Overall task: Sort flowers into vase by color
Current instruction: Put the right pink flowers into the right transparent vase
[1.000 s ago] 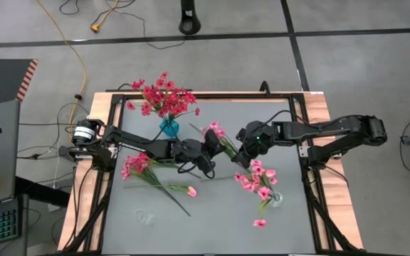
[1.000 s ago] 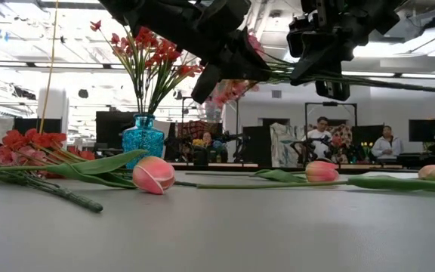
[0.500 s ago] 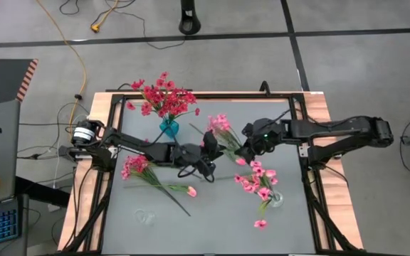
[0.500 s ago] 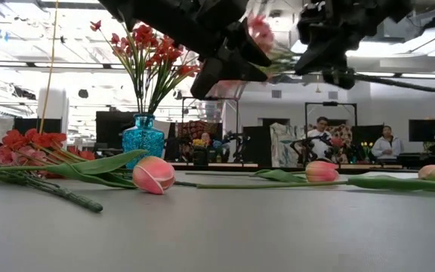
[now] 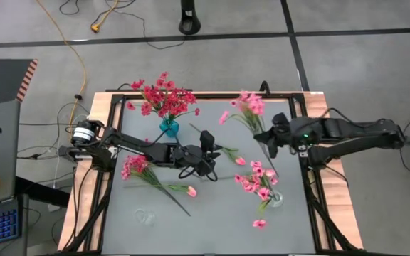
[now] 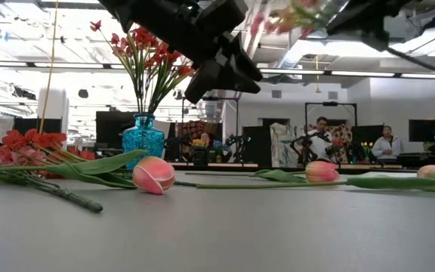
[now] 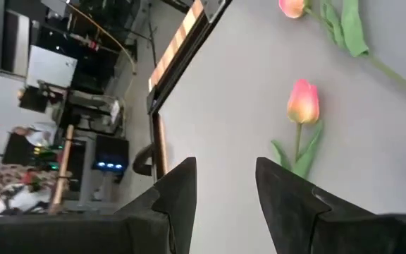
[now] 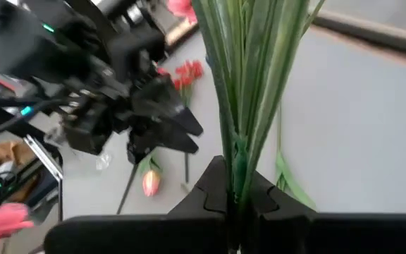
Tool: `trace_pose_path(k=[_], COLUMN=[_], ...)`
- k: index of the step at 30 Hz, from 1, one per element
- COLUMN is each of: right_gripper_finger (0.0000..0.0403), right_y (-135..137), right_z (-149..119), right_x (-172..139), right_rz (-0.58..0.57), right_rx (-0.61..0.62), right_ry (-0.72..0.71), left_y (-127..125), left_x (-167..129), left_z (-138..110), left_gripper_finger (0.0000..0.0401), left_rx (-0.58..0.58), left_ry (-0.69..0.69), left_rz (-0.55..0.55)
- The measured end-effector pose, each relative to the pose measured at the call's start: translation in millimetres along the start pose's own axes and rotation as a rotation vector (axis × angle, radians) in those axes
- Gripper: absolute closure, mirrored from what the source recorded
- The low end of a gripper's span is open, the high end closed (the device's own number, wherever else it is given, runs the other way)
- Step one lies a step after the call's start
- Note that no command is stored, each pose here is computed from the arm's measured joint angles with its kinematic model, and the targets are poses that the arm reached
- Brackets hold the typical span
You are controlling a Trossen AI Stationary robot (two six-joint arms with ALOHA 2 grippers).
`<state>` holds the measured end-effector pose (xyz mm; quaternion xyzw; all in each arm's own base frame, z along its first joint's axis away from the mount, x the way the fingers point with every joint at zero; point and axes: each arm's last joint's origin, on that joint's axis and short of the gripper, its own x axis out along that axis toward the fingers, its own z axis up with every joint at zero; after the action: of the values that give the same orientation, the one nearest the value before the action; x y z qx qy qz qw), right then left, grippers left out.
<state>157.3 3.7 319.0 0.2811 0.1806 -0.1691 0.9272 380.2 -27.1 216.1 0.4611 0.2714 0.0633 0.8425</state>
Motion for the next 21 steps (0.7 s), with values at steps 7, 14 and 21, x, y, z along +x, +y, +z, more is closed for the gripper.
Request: trace_pose_path(k=[7,14,21], right_gripper_finger=[0.0374,0.0374,0.0374], right_y=[19.9,40.4,59.7], right_z=[-15.5,-37.0,-61.8], right_x=[-21.6,-35.2,-47.1], right_rz=[0.027,0.011,0.012], right_rx=[-0.061,-0.114,-0.151], right_ry=[-0.080,-0.160,-0.236], left_y=[1.5,0.3,0.3], left_x=[2.6,2.6,2.7], left_z=[-5.7,-7.0,-7.0], left_gripper_finger=[0.0266,0.0266,0.0266], left_rx=[-0.089,-0.104,-0.141], left_ry=[-0.008,0.004,0.004], left_rz=[-0.047,-0.061,-0.061])
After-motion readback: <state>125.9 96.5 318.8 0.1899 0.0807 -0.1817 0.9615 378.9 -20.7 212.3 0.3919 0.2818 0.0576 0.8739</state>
